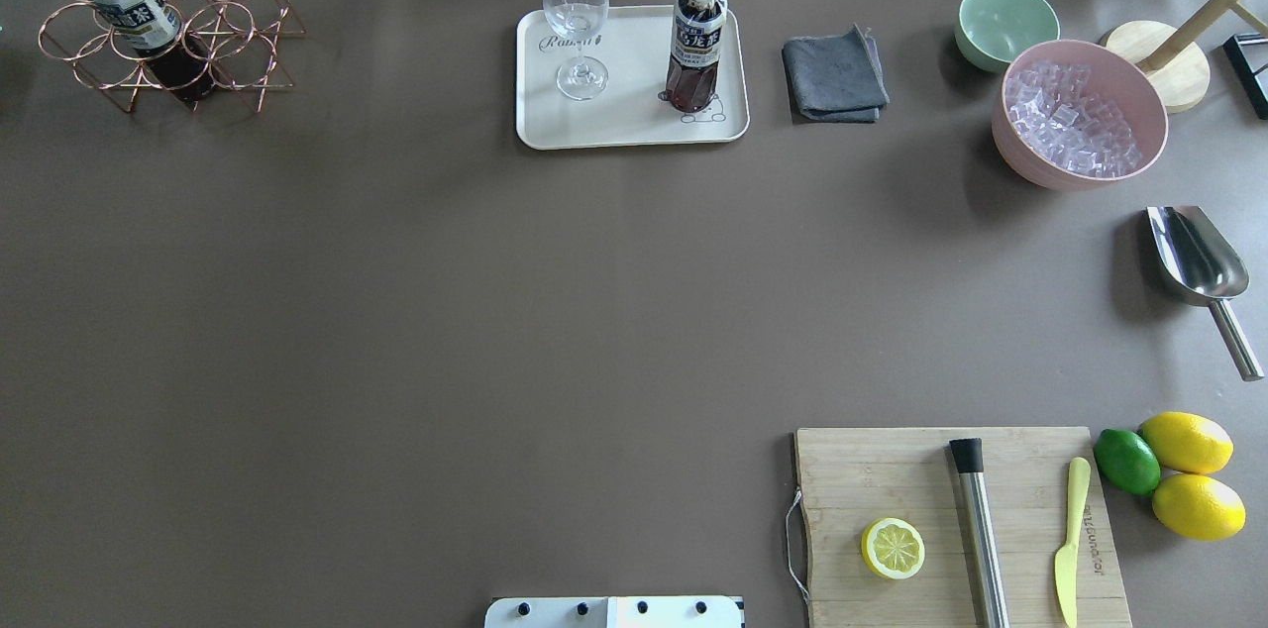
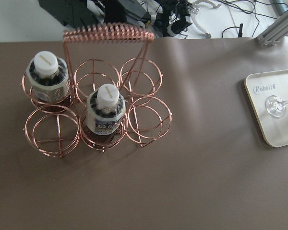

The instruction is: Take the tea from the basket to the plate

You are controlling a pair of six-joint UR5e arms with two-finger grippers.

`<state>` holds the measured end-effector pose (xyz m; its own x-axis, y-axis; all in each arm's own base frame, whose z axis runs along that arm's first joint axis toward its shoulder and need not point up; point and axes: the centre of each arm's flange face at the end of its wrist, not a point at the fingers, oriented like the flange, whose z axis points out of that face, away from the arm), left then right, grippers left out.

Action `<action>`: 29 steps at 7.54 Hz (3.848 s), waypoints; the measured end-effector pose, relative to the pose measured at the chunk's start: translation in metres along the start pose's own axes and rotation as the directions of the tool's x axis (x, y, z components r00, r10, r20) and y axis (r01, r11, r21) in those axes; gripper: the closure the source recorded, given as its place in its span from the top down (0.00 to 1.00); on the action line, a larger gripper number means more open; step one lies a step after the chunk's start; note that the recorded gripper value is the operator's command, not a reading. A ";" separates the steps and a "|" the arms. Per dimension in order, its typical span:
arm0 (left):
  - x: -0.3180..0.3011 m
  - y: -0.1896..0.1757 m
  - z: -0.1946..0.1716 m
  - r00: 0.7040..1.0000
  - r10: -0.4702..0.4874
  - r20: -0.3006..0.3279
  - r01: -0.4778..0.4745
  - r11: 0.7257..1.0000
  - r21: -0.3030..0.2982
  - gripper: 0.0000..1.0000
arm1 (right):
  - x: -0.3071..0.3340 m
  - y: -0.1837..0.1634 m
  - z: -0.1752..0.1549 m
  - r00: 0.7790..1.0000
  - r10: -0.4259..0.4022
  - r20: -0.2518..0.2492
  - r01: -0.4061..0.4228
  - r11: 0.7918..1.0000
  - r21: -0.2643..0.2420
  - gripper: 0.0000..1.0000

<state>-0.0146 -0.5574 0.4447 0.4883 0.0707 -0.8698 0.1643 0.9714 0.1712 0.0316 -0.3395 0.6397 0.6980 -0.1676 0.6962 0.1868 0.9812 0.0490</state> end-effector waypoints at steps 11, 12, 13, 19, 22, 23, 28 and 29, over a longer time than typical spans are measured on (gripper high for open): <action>-0.152 0.040 0.046 0.918 -0.110 0.381 0.225 0.936 -0.272 0.98 | -0.004 -0.009 -0.014 0.999 -0.012 -0.043 0.013 1.000 0.018 0.99; -0.163 0.048 0.036 0.915 -0.130 0.383 0.241 0.936 -0.258 0.98 | -0.003 0.000 -0.012 0.999 -0.005 -0.040 0.006 1.000 0.011 0.99; -0.169 0.053 0.027 0.913 -0.144 0.382 0.250 0.937 -0.243 0.98 | 0.002 0.005 -0.006 0.999 -0.001 -0.035 0.001 1.000 -0.001 0.99; -0.165 0.060 0.018 0.915 -0.140 0.379 0.238 0.945 -0.225 0.98 | 0.002 -0.024 0.007 0.998 -0.065 -0.027 0.064 0.998 -0.022 0.99; -0.161 0.057 0.017 0.916 -0.136 0.377 0.232 0.947 -0.222 0.98 | 0.002 -0.024 0.008 0.998 -0.064 -0.028 0.063 0.998 -0.024 0.99; -0.159 0.056 0.016 0.917 -0.133 0.377 0.228 0.948 -0.221 0.98 | 0.003 -0.024 0.009 0.998 -0.062 -0.028 0.061 0.998 -0.026 0.99; -0.156 0.053 0.015 0.920 -0.117 0.375 0.208 0.955 -0.213 0.98 | 0.004 -0.025 0.009 0.998 -0.057 -0.032 0.056 0.998 -0.026 0.99; -0.157 0.053 0.015 0.919 -0.116 0.376 0.207 0.955 -0.213 0.98 | 0.004 -0.025 0.009 0.998 -0.057 -0.032 0.056 0.998 -0.026 0.99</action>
<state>-0.0693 -0.5209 0.5971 0.7521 -0.1324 -0.6456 0.0755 0.9905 -0.1151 0.0234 -0.3641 0.6480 0.7082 -0.2261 0.6688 0.2435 0.9674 0.0691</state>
